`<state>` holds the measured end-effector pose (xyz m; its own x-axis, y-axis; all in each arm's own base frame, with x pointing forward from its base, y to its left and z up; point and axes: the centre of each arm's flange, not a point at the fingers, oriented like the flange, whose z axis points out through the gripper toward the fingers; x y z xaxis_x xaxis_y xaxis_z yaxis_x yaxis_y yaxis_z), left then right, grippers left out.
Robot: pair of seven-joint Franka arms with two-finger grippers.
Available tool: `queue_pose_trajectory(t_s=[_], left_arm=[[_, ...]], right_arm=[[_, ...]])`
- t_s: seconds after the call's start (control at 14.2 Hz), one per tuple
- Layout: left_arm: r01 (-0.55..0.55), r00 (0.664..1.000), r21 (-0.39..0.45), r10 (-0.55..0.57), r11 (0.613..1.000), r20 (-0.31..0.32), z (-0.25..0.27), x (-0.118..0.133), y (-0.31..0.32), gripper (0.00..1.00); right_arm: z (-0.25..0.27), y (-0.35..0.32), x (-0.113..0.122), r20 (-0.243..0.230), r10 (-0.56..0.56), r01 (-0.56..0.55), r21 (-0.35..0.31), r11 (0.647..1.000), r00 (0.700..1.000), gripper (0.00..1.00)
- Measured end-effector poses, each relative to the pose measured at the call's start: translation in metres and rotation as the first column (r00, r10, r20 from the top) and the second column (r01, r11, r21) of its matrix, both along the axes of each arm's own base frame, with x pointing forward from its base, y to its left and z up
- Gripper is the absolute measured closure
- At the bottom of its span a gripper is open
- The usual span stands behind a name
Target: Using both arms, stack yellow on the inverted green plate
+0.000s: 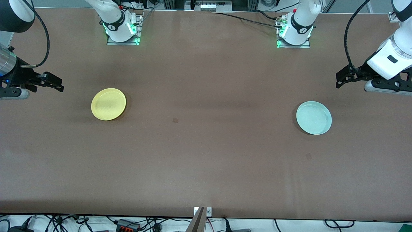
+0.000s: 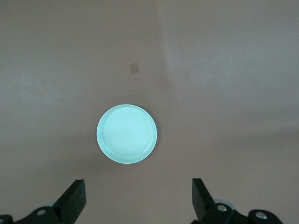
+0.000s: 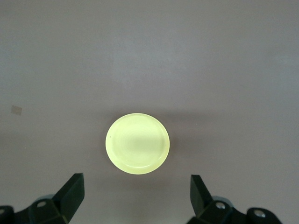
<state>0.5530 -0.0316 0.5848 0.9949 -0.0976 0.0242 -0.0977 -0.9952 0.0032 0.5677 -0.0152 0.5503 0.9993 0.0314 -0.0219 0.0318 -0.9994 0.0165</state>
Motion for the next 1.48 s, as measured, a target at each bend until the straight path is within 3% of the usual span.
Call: queue_pose_trajectory(t_s=[1.48], left_arm=[[-0.008, 1.0, 0.004, 0.008, 1.0, 0.0, 0.001, -0.001, -0.015, 0.0]], right_arm=[[0.0, 0.0, 0.0, -0.001, 0.001, -0.001, 0.0, 1.0, 1.0, 0.0]])
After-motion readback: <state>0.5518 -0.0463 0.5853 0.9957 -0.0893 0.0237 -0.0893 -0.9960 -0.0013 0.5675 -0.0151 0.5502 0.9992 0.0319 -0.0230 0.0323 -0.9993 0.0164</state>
